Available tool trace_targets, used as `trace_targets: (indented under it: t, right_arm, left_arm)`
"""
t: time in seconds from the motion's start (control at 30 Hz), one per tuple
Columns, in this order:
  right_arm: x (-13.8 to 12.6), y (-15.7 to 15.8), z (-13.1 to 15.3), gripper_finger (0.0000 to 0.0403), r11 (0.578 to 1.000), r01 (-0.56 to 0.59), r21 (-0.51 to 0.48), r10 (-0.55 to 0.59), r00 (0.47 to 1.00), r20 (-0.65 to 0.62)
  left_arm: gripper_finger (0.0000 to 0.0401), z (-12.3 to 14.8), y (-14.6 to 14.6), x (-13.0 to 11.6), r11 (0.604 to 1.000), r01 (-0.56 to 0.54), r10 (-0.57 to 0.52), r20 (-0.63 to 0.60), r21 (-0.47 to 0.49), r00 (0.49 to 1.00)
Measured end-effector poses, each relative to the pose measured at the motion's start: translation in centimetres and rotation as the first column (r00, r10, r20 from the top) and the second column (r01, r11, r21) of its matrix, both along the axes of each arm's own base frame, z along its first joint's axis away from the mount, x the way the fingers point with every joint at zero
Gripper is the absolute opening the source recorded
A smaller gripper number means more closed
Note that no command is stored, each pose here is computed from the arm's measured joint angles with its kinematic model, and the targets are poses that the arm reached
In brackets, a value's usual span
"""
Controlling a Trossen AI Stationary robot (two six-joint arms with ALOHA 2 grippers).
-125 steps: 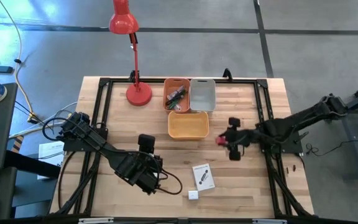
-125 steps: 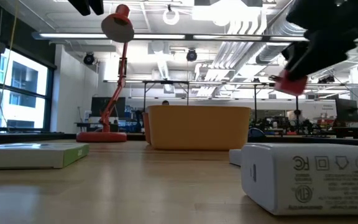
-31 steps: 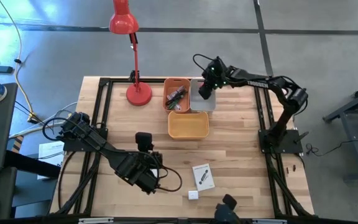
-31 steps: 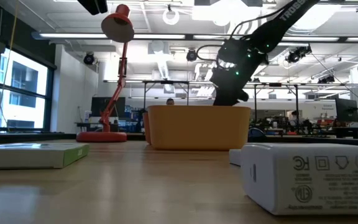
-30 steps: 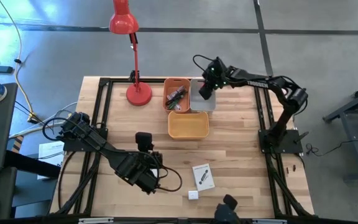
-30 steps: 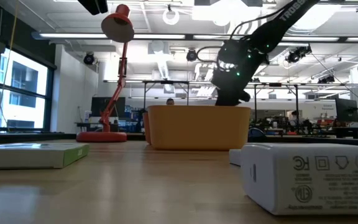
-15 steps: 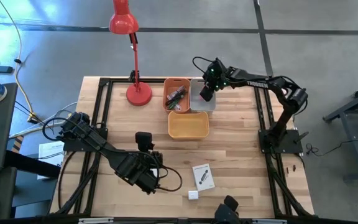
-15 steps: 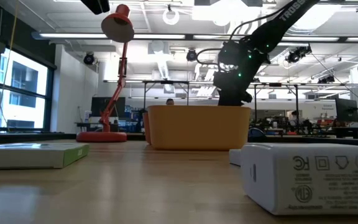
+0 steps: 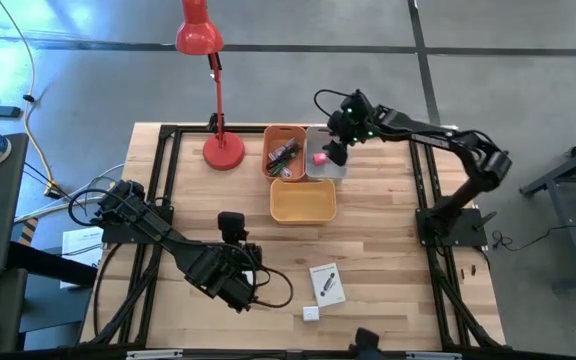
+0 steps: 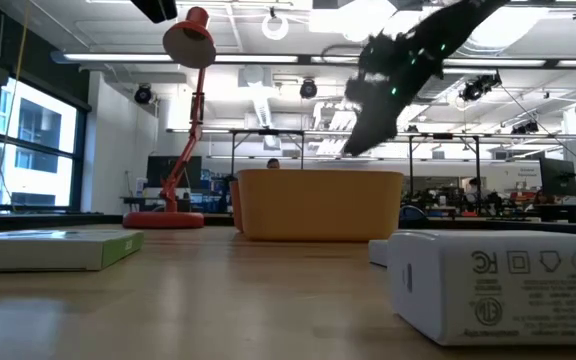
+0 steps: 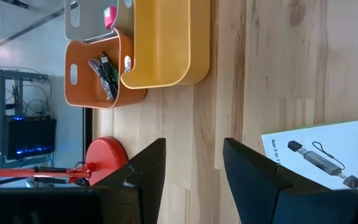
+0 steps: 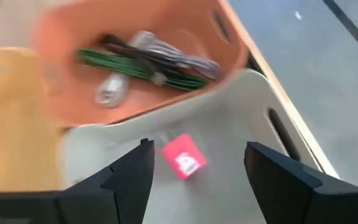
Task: Pick and place items into bin
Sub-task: Put the white charger adapter into the gray bin
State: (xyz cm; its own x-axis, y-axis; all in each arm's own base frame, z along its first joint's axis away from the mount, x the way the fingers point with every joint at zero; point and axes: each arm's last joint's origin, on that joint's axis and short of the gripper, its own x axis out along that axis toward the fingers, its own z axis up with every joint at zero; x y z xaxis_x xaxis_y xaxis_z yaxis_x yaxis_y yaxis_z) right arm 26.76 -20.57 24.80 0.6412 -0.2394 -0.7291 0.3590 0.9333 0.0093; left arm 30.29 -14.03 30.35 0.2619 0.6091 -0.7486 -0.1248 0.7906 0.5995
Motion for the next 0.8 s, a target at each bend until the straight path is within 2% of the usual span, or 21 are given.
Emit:
trace_targets:
  t: [0.17,0.37,0.5,0.63,0.8]
  right_arm:
    - [-1.2,3.8,3.0,0.0238,0.982,-0.174,0.077,0.171,0.984,0.046]
    - [-2.6,10.2,5.2,0.0237,0.918,-0.361,0.163,0.366,0.931,-0.003]
    - [-3.5,14.3,6.7,0.0238,0.874,-0.451,0.180,0.458,0.889,0.005]
    - [-4.5,18.0,8.2,0.0236,0.826,-0.533,0.183,0.532,0.845,0.061]
    - [-5.3,21.9,9.2,0.0238,0.805,-0.574,0.150,0.571,0.818,0.071]
  left_arm:
    - [0.0150,0.0,0.0,0.1,1.000,0.000,0.000,0.013,0.010,1.000]
    - [0.0150,0.1,-0.3,0.8,1.000,0.012,-0.013,0.106,0.016,0.994]
    - [0.0150,0.1,-1.1,2.1,0.988,0.143,-0.134,0.137,-0.054,0.981]
    - [0.0150,-0.4,-2.2,3.4,0.941,0.303,-0.285,0.128,-0.148,0.950]
    - [0.0150,-1.7,-2.2,4.4,0.916,0.349,-0.330,0.124,-0.198,0.936]
